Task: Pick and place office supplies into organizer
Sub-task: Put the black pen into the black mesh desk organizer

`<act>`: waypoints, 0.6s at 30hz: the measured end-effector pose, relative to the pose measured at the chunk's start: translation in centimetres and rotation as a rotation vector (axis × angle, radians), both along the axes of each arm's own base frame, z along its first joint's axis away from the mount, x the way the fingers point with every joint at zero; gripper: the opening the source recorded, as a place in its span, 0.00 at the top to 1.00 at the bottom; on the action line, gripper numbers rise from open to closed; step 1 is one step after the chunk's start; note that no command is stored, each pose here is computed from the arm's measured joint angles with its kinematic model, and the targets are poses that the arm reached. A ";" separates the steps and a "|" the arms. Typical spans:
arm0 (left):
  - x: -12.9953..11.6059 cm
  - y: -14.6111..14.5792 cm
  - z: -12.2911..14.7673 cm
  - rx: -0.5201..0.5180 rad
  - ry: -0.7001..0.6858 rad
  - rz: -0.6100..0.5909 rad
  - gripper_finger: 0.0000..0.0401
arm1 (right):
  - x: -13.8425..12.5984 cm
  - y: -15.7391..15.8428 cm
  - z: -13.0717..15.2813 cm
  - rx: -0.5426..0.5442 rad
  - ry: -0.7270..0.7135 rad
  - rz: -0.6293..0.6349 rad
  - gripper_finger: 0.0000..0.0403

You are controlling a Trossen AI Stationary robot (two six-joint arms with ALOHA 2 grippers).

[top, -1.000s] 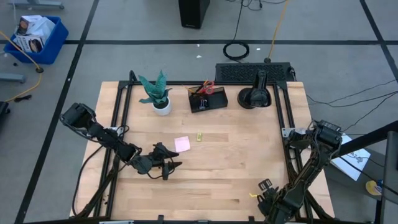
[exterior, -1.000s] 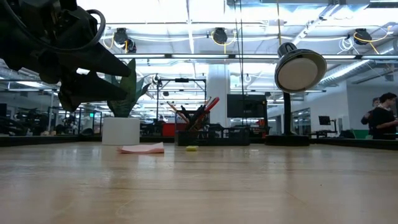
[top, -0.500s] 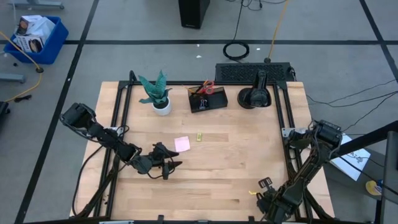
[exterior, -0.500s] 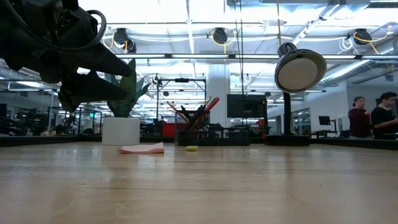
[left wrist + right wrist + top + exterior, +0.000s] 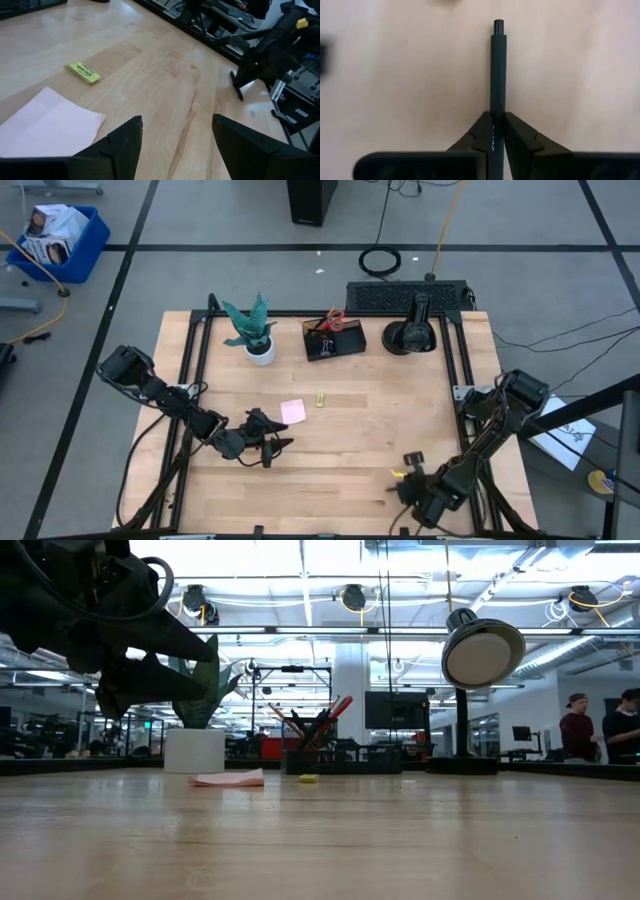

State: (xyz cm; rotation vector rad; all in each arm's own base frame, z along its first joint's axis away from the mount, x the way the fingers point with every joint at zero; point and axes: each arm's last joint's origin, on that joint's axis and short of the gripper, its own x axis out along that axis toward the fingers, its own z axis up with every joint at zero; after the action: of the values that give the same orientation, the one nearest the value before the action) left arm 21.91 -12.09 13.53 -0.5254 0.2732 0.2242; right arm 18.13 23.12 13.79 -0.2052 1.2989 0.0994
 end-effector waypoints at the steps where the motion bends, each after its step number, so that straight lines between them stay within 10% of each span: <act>1: 0.0 0.0 0.0 0.000 0.000 0.000 0.39 | 0.3 -0.1 0.1 -0.008 -0.029 -0.010 0.93; 18: 0.0 0.0 0.0 0.008 -0.002 0.007 0.39 | 6.4 -2.8 1.9 0.106 -0.315 -0.147 0.93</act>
State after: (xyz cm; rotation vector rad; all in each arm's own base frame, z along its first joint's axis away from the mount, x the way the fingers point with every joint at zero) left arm 21.91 -12.07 13.55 -0.5192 0.2681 0.2311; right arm 24.56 20.28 15.70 -0.0321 0.9885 0.0095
